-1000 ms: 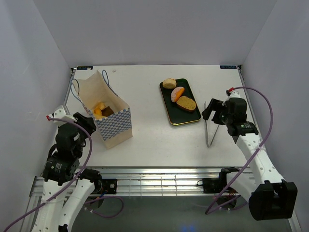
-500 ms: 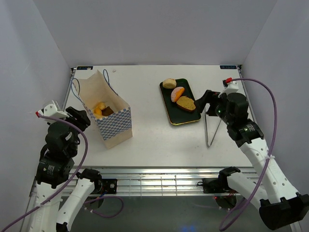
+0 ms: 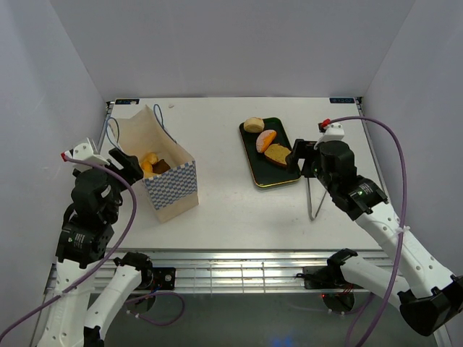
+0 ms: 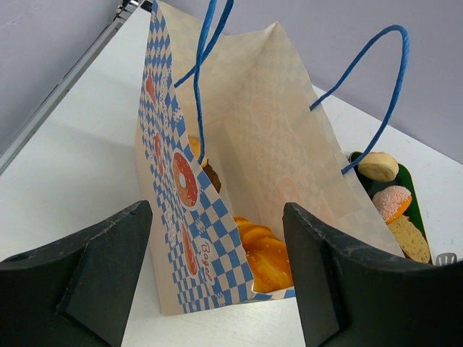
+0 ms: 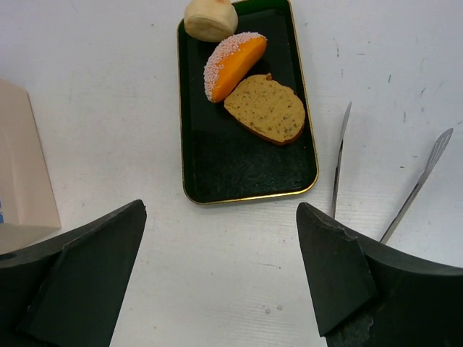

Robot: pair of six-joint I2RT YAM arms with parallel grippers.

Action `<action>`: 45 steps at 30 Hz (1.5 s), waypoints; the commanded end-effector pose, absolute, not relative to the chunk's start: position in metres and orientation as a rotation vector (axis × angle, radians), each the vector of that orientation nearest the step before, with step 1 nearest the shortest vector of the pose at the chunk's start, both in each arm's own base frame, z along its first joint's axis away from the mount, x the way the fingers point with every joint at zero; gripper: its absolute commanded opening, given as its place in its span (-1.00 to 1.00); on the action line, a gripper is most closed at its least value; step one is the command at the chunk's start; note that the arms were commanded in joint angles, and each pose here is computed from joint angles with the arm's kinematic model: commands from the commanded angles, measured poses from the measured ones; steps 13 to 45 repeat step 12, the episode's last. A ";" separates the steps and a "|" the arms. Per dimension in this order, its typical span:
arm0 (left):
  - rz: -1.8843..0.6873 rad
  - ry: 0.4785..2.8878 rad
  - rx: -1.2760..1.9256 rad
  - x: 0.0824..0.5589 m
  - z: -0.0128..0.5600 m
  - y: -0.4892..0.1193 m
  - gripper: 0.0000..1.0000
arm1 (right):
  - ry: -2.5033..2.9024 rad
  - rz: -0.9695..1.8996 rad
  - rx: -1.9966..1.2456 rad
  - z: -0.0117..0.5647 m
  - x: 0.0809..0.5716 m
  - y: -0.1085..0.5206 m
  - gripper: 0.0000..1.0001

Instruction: Place the fake bread into the paper bag

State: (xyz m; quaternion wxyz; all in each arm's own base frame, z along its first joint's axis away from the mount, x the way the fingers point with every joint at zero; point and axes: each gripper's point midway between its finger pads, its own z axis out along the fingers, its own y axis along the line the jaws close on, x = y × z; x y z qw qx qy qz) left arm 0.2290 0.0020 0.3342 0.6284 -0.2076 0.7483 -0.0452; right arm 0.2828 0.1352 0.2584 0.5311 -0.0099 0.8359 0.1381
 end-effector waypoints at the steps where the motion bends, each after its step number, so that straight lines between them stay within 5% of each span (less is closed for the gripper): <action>1: -0.090 1.661 -0.461 0.227 0.357 0.007 0.68 | 1.909 0.283 -0.003 0.280 0.287 0.126 0.80; 45: -0.068 1.679 -0.444 0.228 0.349 0.007 0.70 | 1.900 0.259 -0.009 0.276 0.286 0.122 0.80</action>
